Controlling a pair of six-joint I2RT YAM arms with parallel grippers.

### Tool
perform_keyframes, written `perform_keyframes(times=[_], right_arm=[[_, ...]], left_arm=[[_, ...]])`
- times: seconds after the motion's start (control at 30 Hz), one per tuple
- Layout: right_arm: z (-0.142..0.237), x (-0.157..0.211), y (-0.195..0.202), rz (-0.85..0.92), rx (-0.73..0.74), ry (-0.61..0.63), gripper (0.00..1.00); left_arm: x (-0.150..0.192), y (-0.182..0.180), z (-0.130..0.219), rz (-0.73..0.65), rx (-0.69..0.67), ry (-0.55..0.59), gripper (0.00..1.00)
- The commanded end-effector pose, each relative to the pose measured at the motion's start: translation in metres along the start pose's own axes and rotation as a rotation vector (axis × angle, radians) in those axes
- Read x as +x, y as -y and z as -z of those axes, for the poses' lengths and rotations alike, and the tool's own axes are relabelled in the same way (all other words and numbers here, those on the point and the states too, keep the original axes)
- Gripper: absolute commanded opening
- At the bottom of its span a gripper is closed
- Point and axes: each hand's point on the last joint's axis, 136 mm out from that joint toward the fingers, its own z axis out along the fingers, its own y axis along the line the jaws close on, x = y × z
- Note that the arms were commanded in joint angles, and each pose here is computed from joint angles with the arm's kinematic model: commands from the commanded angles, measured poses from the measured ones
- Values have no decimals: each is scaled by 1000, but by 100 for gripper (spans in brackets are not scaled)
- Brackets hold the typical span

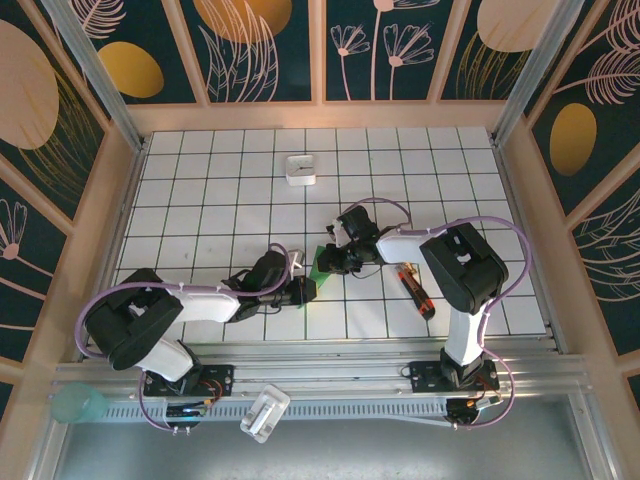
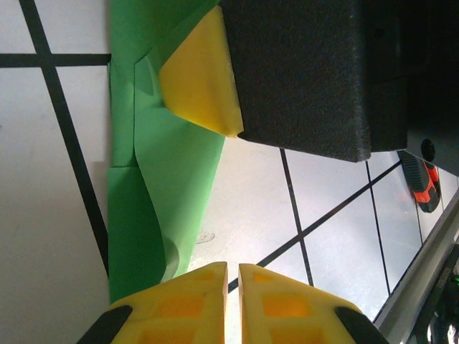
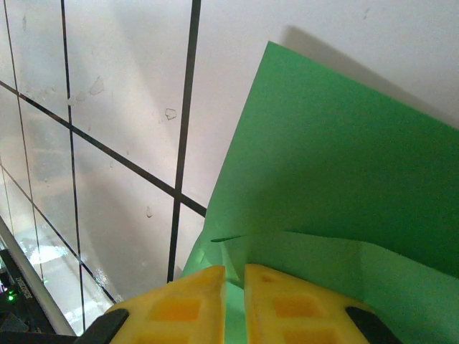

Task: Fold a paper plane with a square sheet of paper (pick it up from the middle)
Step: Fold the wing for the fifth time at the center of the table.

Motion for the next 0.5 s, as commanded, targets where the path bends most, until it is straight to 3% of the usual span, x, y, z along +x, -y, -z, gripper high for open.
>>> perform_keyframes(times=[0.0, 0.47], right_arm=[[-6, 8, 25, -19, 85, -20, 15], [-6, 8, 25, -20, 87, -20, 15]], left_arm=[[9, -8, -1, 1, -8, -30, 14], [22, -16, -4, 25, -16, -74, 13]])
